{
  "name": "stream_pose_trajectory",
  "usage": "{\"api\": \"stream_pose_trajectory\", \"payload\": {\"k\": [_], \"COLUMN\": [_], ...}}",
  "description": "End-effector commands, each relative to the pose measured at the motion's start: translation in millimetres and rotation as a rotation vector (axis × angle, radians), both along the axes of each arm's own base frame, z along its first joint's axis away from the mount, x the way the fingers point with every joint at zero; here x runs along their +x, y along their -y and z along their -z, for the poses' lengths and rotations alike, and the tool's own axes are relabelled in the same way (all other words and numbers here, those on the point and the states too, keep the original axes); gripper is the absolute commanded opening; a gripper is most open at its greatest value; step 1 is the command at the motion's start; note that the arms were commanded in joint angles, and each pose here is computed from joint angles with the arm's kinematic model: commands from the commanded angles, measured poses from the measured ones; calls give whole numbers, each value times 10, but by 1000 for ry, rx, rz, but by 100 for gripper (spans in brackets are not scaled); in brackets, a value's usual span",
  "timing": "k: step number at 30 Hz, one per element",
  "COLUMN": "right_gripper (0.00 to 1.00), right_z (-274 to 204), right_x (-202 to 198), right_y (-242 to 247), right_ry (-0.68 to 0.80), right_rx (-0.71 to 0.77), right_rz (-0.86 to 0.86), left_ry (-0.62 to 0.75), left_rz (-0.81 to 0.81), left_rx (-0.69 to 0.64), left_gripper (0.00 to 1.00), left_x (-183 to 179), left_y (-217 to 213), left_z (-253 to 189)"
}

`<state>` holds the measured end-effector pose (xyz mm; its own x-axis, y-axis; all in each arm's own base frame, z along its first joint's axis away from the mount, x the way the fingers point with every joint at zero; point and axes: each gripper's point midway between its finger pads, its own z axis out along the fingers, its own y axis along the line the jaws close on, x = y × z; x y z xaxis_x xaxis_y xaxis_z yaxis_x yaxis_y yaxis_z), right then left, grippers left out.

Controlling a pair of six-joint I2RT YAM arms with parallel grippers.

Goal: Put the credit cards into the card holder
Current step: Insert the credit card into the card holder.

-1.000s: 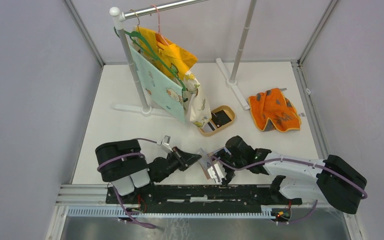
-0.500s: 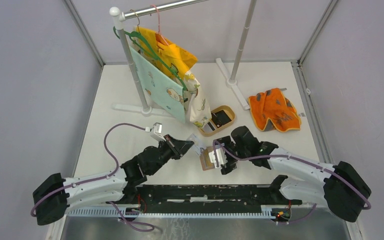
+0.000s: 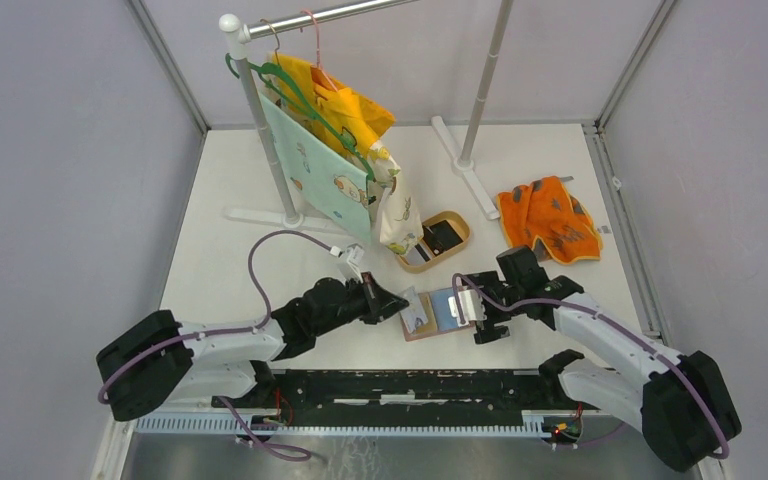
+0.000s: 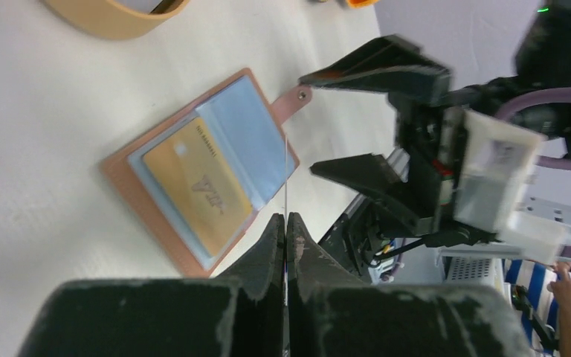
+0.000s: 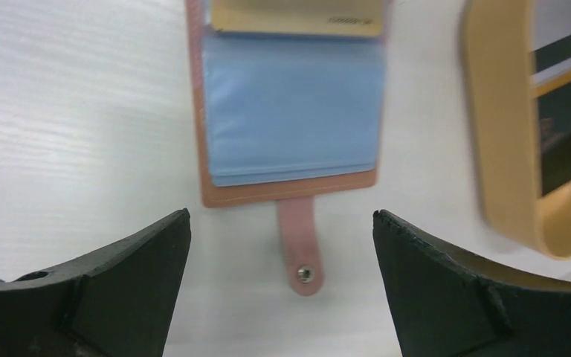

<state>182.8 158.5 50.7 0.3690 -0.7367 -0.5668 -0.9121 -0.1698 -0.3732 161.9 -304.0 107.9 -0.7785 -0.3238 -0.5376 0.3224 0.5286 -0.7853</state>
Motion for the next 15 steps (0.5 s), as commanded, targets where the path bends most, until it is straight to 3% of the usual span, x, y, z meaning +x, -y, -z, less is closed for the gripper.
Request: {"api": "stream_pose_trajectory", "payload": {"k": [1, 7, 15], "right_gripper": [98, 98, 98], "right_z": [169, 222, 271], "right_x": [-166, -83, -24], "right_y": [108, 156, 160], "right_ry": [-122, -130, -148], "right_rx": [-62, -75, -74], "right_rz": [-41, 27, 67], "left_ry": [77, 2, -39], "left_rz": [86, 85, -4], "left_rx": [-182, -266, -177], "left_gripper": [2, 2, 2], "left_x": [38, 75, 204], "left_y": [285, 438, 371], "left_z": [-474, -384, -142]}}
